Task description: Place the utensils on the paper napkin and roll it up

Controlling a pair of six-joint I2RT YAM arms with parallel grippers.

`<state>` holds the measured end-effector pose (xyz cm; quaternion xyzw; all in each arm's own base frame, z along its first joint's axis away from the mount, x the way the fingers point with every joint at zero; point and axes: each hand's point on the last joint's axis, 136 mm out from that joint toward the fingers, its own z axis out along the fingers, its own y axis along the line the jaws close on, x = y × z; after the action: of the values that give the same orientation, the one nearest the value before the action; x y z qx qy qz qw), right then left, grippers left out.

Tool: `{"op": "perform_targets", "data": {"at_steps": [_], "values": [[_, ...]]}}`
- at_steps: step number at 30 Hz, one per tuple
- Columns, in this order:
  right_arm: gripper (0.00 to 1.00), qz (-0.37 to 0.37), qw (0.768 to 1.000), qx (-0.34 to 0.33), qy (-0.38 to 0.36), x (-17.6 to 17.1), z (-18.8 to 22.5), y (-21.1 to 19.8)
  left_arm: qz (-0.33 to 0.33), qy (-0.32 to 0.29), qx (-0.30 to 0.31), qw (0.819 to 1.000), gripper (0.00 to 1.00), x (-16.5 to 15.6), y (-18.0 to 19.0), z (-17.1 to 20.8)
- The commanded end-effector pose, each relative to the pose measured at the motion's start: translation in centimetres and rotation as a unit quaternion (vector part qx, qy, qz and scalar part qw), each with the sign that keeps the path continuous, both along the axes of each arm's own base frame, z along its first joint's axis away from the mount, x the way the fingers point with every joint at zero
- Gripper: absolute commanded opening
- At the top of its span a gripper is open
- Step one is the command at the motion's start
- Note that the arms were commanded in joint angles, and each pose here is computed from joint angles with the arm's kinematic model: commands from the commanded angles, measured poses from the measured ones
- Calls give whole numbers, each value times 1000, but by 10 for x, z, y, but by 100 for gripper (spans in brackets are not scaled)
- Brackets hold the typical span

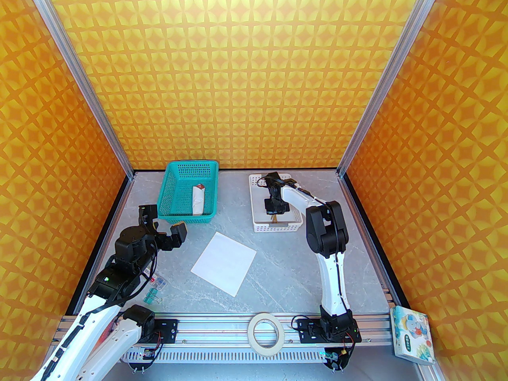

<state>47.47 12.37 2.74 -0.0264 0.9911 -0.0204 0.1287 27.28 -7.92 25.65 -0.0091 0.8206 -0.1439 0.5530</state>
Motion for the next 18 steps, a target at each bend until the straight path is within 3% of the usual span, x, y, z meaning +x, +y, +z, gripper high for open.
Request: {"op": "perform_targets", "data": {"at_steps": [1, 18], "values": [[12, -1, 1000, 0, -20, 2, 20, -2, 9, 4, 12, 1000, 99, 1, 5, -3], [12, -4, 995, 49, -87, 2, 88, 7, 10, -1, 9, 1000, 99, 1, 5, -1]]}}
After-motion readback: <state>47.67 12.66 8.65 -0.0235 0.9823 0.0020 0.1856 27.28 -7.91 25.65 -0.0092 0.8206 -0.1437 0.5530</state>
